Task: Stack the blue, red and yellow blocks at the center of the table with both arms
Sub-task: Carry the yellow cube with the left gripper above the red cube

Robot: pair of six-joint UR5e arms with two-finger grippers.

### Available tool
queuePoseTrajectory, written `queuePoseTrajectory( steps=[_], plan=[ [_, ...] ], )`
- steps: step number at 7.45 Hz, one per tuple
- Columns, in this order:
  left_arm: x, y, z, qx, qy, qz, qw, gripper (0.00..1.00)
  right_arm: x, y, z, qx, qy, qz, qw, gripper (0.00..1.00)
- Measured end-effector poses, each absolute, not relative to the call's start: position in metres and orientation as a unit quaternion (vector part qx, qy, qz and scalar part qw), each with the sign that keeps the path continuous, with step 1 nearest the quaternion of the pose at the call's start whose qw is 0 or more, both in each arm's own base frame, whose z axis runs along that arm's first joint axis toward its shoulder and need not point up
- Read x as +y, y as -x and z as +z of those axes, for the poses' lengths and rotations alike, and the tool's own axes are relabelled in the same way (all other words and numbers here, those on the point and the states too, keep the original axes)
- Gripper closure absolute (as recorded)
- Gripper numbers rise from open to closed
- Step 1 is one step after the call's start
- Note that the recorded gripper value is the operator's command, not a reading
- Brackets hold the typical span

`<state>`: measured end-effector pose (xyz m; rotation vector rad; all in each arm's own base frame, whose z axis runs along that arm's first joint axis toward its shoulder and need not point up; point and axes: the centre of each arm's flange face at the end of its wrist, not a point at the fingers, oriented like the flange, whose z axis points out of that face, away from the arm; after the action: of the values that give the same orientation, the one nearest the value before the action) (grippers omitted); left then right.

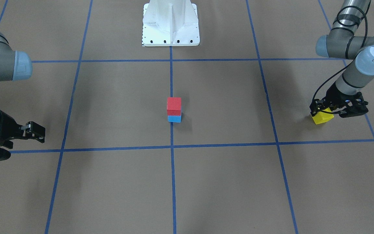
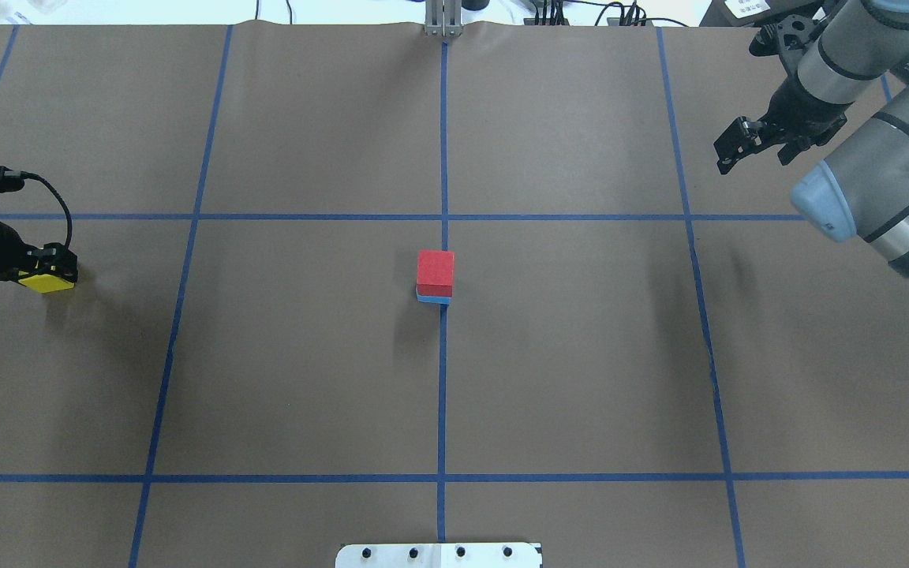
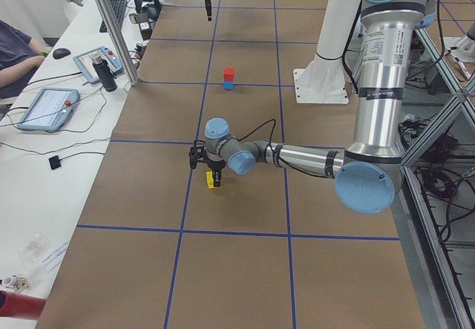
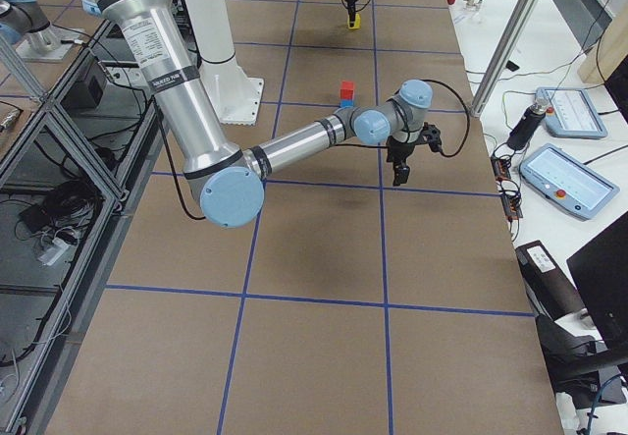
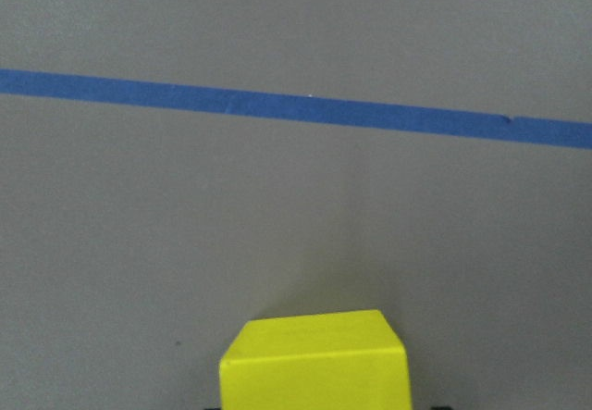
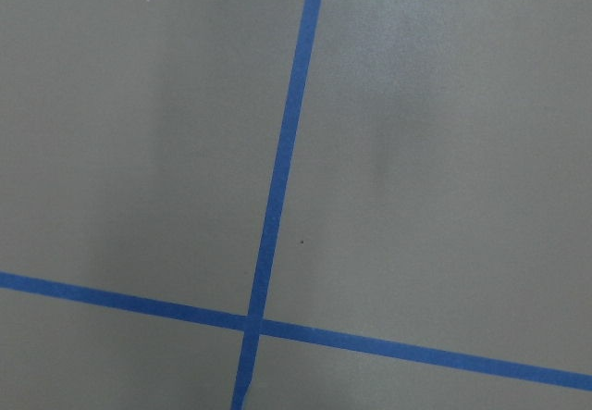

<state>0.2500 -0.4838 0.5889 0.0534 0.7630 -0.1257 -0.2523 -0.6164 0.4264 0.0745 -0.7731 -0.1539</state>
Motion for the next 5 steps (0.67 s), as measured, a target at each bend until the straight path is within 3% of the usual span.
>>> queuePoseTrajectory(
  steps=[3, 5],
  plan=[
    [-0.477, -0.244, 0.552, 0.377, -0.034, -0.056, 0.924, 1.00, -0.616, 0.252, 0.425, -0.377, -0.037, -0.075, 0.922, 0.01],
    [-0.493, -0.260, 0.462, 0.371, -0.028, -0.054, 0.927, 1.00, -0.616, 0.251, 0.426, -0.378, -0.037, -0.075, 0.922, 0.01]
  ],
)
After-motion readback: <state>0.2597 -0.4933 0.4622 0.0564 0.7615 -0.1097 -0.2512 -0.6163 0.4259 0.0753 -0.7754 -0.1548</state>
